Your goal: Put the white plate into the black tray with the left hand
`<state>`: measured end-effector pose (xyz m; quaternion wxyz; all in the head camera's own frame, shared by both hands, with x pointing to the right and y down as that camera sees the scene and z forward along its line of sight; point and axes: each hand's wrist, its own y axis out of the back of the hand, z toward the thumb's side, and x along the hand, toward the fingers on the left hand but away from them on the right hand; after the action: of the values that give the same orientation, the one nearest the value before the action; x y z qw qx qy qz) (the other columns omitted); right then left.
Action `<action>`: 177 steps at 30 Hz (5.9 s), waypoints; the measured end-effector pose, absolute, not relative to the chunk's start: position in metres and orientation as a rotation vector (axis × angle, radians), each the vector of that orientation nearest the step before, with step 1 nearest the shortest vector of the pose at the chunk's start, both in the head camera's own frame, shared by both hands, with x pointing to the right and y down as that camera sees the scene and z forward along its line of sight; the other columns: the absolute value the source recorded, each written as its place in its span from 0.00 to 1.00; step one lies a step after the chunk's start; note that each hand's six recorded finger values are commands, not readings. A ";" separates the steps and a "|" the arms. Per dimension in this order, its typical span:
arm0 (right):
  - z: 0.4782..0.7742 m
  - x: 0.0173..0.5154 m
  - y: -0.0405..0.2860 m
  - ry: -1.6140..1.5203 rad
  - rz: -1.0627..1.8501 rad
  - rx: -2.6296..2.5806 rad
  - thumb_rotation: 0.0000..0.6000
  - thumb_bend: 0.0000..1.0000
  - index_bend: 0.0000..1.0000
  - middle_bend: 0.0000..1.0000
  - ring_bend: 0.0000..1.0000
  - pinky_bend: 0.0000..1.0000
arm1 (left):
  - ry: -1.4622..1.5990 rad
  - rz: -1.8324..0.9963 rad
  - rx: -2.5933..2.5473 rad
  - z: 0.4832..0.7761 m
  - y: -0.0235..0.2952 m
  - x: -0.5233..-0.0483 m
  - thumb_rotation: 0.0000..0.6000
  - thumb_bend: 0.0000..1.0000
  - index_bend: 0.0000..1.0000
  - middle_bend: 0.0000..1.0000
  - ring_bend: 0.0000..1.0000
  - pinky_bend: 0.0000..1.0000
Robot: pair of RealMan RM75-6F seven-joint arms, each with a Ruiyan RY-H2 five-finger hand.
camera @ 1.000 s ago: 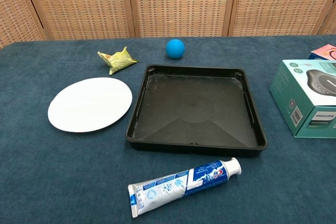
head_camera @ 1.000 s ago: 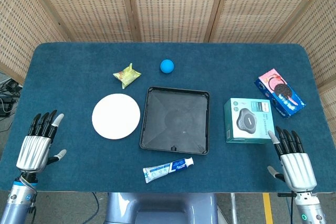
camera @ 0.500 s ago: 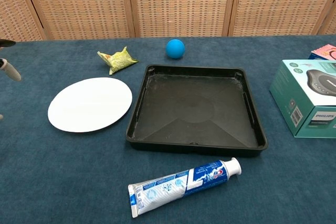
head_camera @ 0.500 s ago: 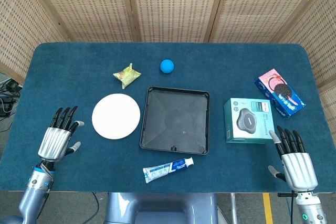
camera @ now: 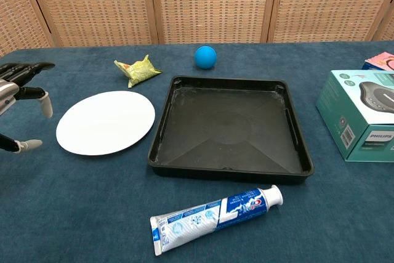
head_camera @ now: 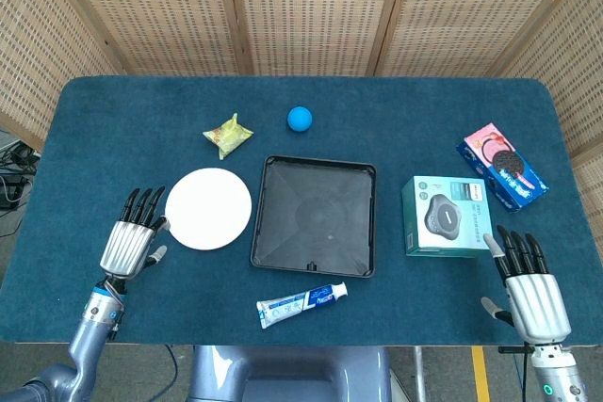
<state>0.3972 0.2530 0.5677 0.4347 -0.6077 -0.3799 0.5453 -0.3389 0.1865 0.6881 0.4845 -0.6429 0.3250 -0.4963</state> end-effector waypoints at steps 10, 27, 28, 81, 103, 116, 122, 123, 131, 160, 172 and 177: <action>0.568 0.397 0.253 -0.944 1.362 -1.513 1.00 0.15 0.02 0.00 0.00 0.00 | 0.749 -1.218 -1.570 0.707 0.189 -0.334 1.00 0.21 0.49 0.00 0.00 0.00; 0.566 0.401 0.252 -0.962 1.366 -1.506 1.00 0.15 0.02 0.00 0.00 0.00 | 0.684 -1.213 -1.576 0.723 0.188 -0.316 1.00 0.21 0.49 0.00 0.00 0.00; 0.566 0.402 0.252 -0.963 1.366 -1.506 1.00 0.15 0.02 0.00 0.00 0.00 | 0.682 -1.213 -1.576 0.724 0.189 -0.315 1.00 0.21 0.49 0.00 0.00 0.00; 0.567 0.401 0.252 -0.965 1.362 -1.512 1.00 0.15 0.01 0.00 0.00 0.00 | 0.656 -1.216 -1.587 0.741 0.180 -0.287 1.00 0.51 0.56 0.00 0.00 0.00; 0.565 0.402 0.252 -0.969 1.357 -1.511 1.00 0.15 0.01 0.00 0.00 0.00 | 0.752 -1.092 -1.565 0.717 0.173 -0.279 1.00 0.53 0.74 0.00 0.00 0.00; 0.564 0.402 0.251 -0.977 1.350 -1.506 1.00 0.15 0.01 0.00 0.00 0.00 | 0.937 -0.809 -1.492 0.667 0.150 -0.262 1.00 0.53 0.81 0.00 0.00 0.00; 0.562 0.404 0.250 -0.987 1.352 -1.500 1.00 0.15 0.01 0.00 0.00 0.00 | 0.960 -0.750 -1.450 0.653 0.134 -0.256 1.00 0.52 0.82 0.00 0.00 0.00; 0.562 0.405 0.250 -0.988 1.352 -1.499 1.00 0.15 0.01 0.00 0.00 0.00 | 0.960 -0.744 -1.447 0.651 0.133 -0.255 1.00 0.52 0.82 0.00 0.00 0.00; 0.563 0.411 0.248 -1.000 1.368 -1.487 1.00 0.15 0.01 0.00 0.00 0.00 | 0.974 -0.673 -1.436 0.638 0.119 -0.236 1.00 0.52 0.82 0.01 0.00 0.00; 0.571 0.455 0.233 -1.095 1.495 -1.415 1.00 0.15 0.01 0.00 0.00 0.00 | 0.830 -0.526 -1.607 0.676 0.107 -0.105 1.00 0.52 0.80 0.01 0.00 0.00; 0.572 0.458 0.232 -1.103 1.505 -1.412 1.00 0.15 0.01 0.00 0.00 0.00 | 0.740 -0.546 -1.652 0.693 0.117 -0.086 1.00 0.32 0.65 0.00 0.00 0.00; 0.571 0.457 0.232 -1.101 1.500 -1.414 1.00 0.15 0.01 0.00 0.00 0.00 | 0.715 -0.568 -1.648 0.698 0.117 -0.089 1.00 0.14 0.37 0.00 0.00 0.00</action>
<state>0.4574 0.2324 0.5713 0.3916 -0.5567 -0.4334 0.5908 -0.0894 0.1169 0.6978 0.5881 -0.7073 0.3071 -0.2439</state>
